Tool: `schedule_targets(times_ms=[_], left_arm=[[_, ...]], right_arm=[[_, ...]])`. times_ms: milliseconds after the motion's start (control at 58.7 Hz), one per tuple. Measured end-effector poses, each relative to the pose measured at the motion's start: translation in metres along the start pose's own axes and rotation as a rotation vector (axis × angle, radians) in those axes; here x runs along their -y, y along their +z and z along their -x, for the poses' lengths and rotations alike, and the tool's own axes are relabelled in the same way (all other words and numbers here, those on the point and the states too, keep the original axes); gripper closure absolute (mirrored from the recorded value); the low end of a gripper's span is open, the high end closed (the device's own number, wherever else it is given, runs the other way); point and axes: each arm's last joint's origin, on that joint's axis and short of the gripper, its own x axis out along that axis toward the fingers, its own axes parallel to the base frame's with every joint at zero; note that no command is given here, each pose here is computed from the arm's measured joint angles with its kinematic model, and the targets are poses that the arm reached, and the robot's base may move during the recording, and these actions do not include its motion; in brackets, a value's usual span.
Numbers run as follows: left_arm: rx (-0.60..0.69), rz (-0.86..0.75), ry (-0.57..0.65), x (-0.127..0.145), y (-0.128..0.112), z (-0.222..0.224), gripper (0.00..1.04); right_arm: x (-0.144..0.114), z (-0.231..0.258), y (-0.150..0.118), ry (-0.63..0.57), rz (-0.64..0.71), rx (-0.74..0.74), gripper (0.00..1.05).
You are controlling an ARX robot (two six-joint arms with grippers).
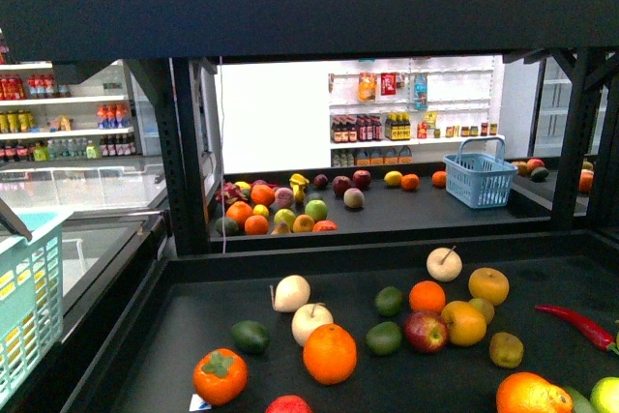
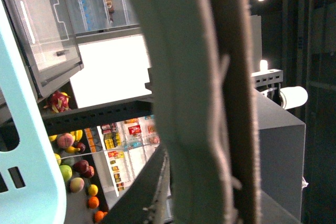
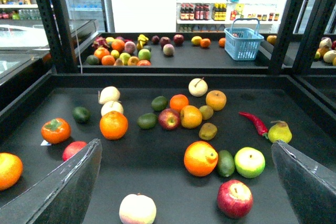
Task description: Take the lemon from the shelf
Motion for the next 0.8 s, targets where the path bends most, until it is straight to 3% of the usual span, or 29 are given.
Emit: schedule_targets(times_ms=[102, 204, 358, 613, 801], left_arm=[[-0.008, -0.019, 0.029, -0.005, 0.0, 0.005, 0.58], [-0.026, -0.035, 0.047, -0.008, -0.001, 0.007, 0.42], [-0.046, -0.101, 0.111, -0.002, -0.002, 0.011, 0.07], [-0.074, -0.233, 0.206, 0.033, 0.0, 0.017, 0.08], [-0.048, -0.567, 0.419, 0.071, -0.001, 0.035, 0.08]], right_arm=[[0.0, 0.0, 0.0, 0.0, 0.0, 0.0, 0.07], [0.0, 0.0, 0.0, 0.0, 0.0, 0.0, 0.07], [0.0, 0.0, 0.0, 0.0, 0.0, 0.0, 0.07], [0.0, 0.0, 0.0, 0.0, 0.0, 0.0, 0.07], [0.0, 0.0, 0.0, 0.0, 0.0, 0.0, 0.07]])
